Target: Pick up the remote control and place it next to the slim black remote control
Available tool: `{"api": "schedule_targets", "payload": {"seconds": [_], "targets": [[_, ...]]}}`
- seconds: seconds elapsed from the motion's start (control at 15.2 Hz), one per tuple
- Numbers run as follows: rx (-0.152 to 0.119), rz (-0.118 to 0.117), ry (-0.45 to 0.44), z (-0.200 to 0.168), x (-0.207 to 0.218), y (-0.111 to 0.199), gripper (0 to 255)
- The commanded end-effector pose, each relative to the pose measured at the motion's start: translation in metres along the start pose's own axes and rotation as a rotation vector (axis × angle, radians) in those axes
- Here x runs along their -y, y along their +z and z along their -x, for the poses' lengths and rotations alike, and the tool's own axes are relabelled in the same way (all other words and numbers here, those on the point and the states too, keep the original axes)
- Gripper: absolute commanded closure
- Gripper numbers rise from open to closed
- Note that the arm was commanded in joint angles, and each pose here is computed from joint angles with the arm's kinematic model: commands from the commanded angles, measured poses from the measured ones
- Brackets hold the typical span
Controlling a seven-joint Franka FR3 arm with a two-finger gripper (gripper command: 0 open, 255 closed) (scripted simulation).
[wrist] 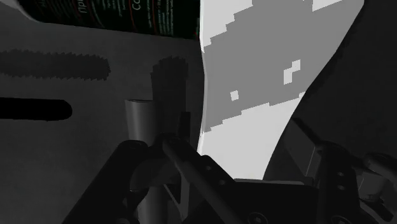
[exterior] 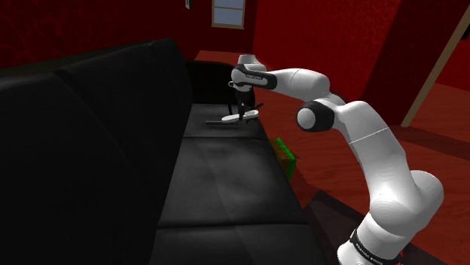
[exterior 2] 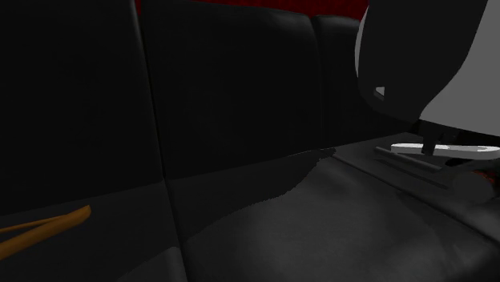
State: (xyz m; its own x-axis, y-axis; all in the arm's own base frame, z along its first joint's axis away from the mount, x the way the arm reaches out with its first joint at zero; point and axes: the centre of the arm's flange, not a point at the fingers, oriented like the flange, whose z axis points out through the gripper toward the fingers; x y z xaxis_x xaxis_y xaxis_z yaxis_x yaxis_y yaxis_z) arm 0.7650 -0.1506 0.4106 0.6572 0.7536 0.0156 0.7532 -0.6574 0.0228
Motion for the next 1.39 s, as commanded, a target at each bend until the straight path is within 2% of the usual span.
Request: {"api": "schedule_targets", "payload": {"seconds": [0.0,0.73,1.19,1.25,1.32], "targets": [[-0.001,0.001,0.0,0.001,-0.001,0.01,255],[-0.001,0.001,0.0,0.002,0.001,0.066,255],[-0.001,0.001,0.0,0.001,0.001,0.066,255],[-0.001,0.001,0.0,0.002,0.001,0.066,0],[-0.001,0.001,0.0,0.002,0.001,0.066,0]]}}
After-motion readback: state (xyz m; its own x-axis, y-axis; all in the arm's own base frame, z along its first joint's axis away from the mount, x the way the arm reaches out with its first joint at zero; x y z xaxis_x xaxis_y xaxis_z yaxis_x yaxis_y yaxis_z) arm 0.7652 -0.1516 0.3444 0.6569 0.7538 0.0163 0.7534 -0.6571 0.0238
